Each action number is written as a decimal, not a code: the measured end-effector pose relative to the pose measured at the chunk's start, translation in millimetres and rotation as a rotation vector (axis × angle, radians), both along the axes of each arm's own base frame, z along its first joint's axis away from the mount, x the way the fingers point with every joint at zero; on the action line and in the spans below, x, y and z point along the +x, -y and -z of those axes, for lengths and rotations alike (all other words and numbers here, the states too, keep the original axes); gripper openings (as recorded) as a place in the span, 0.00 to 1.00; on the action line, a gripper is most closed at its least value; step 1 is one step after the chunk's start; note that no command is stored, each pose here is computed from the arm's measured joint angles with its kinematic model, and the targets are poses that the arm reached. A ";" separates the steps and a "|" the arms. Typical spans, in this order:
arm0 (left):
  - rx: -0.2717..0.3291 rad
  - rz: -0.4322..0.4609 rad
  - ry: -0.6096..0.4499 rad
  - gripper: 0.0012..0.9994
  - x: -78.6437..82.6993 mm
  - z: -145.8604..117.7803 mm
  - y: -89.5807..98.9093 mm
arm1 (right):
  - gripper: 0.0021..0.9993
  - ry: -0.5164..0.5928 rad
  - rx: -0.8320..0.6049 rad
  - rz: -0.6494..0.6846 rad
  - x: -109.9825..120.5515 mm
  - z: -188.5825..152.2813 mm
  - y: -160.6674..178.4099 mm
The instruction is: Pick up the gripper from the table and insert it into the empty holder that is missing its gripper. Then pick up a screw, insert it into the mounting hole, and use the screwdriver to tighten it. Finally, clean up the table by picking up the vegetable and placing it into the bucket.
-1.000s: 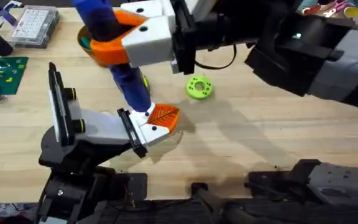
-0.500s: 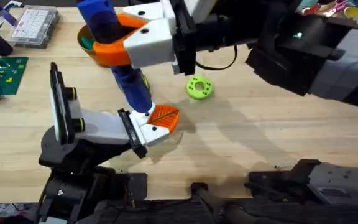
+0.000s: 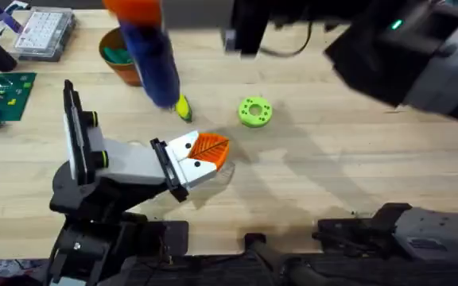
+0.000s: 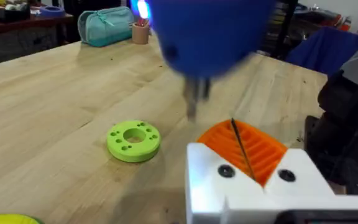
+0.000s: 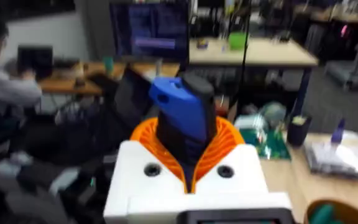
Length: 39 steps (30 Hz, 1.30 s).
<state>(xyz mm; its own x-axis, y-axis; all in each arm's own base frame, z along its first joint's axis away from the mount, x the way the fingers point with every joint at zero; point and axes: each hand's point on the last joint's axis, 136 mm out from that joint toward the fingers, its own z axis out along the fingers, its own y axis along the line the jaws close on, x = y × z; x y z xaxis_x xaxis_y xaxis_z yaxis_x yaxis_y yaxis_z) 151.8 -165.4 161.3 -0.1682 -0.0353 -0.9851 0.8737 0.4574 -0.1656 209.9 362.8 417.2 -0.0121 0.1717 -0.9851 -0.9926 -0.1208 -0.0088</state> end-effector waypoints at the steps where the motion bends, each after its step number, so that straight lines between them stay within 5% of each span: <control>1: 0.000 0.000 0.000 0.02 0.0 0.0 0.0 | 0.02 0.007 0.008 0.007 2.4 -6.8 2.0; 6: 0.000 0.000 0.000 0.02 0.0 0.0 0.0 | 0.02 0.038 0.032 0.018 4.3 -27.6 5.6; 14: 0.000 0.000 0.000 0.02 0.0 0.0 0.0 | 0.02 -0.021 -0.085 0.074 25.0 4.4 7.9; 24: 0.000 0.000 0.001 0.02 -0.1 -0.1 0.0 | 0.02 0.018 -0.336 0.443 112.0 77.2 49.2; 31: 0.000 0.000 0.001 0.02 -0.1 -0.1 0.0 | 0.02 0.204 -0.631 0.705 179.5 152.4 81.9; 39: 0.000 0.000 0.000 0.02 0.0 0.0 0.0 | 0.02 0.462 -0.980 0.844 240.4 233.9 119.7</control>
<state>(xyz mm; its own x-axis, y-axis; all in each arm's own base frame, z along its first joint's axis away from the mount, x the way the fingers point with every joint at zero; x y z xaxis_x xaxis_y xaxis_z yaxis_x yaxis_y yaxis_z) 151.8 -165.4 161.3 -0.1678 -0.0351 -0.9852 0.8738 0.4574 -0.1651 450.3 243.1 183.3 0.1071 -0.7990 -0.5917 -0.6976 0.3637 -0.6173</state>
